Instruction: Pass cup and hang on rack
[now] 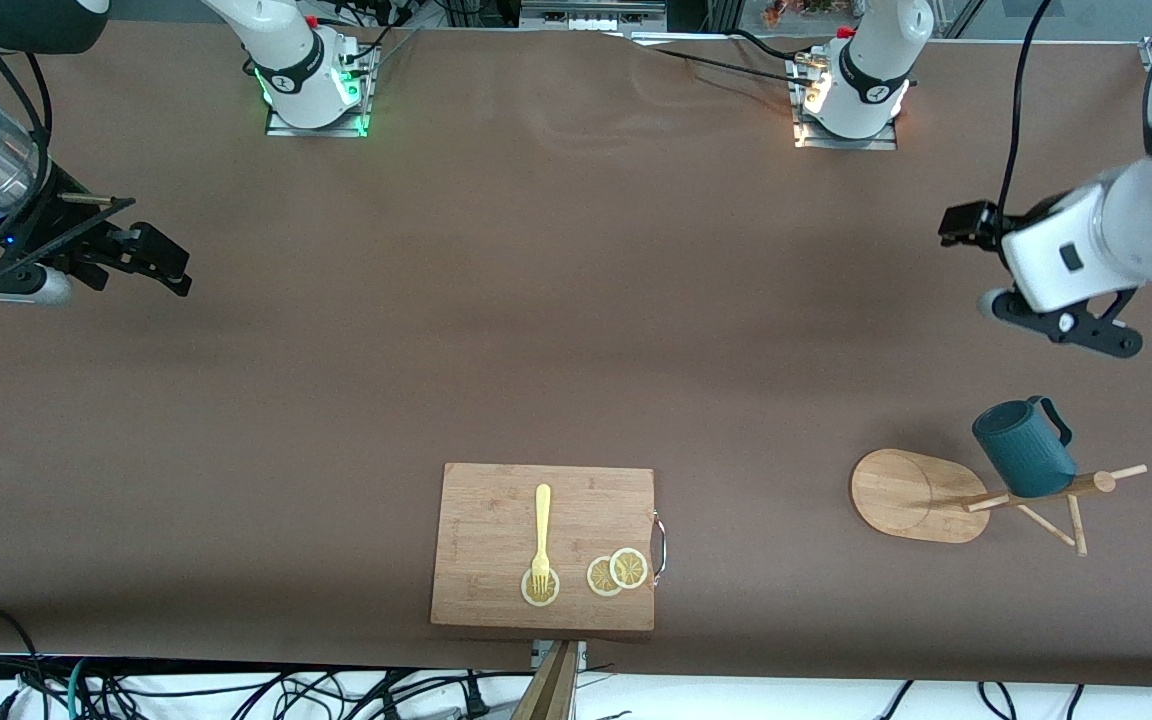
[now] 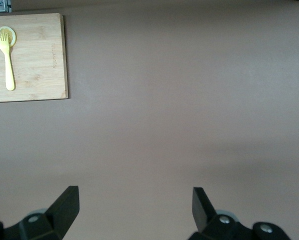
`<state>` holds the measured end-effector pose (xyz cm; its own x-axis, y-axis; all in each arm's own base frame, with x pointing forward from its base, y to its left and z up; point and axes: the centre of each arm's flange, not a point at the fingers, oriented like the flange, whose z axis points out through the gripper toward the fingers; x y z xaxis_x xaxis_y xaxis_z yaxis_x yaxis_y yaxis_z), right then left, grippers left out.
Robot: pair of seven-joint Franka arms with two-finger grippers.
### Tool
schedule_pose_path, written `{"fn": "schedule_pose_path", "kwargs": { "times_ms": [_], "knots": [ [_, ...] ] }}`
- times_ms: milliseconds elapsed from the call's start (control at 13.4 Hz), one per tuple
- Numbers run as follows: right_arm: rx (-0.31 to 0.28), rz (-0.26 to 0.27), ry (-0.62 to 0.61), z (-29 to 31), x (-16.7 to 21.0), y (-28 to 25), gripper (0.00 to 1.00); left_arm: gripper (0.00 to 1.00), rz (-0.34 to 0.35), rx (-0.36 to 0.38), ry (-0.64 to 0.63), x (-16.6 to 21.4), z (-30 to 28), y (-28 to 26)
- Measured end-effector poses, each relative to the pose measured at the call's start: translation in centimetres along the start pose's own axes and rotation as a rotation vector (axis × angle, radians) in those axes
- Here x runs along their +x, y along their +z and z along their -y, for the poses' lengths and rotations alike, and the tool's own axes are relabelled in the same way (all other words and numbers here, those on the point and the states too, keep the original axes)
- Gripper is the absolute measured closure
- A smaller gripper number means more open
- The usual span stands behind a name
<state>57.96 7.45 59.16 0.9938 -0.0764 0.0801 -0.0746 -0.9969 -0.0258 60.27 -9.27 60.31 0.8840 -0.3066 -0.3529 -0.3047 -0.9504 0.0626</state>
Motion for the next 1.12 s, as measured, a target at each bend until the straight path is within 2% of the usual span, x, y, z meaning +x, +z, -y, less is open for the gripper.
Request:
{"fn": "schedule_pose_path", "kwargs": {
  "times_ms": [372, 670, 894, 1117],
  "knots": [
    [0.0, 0.0, -0.002, 0.1, 0.0, 0.0, 0.0, 0.0, -0.197, 0.034, -0.049, 3.4, 3.7, 2.5],
    [0.0, 0.0, -0.003, 0.1, 0.0, 0.0, 0.0, 0.0, -0.288, 0.077, -0.095, -0.8, 1.5, 3.2],
    [0.0, 0.001, -0.004, 0.2, 0.0, 0.1, 0.0, 0.0, -0.3, 0.083, -0.122, -3.8, 0.7, 5.0],
    [0.001, 0.003, -0.008, 0.4, 0.0, 0.2, 0.0, 0.0, -0.3, 0.082, -0.133, -4.4, 1.1, 5.7]
  ]
}}
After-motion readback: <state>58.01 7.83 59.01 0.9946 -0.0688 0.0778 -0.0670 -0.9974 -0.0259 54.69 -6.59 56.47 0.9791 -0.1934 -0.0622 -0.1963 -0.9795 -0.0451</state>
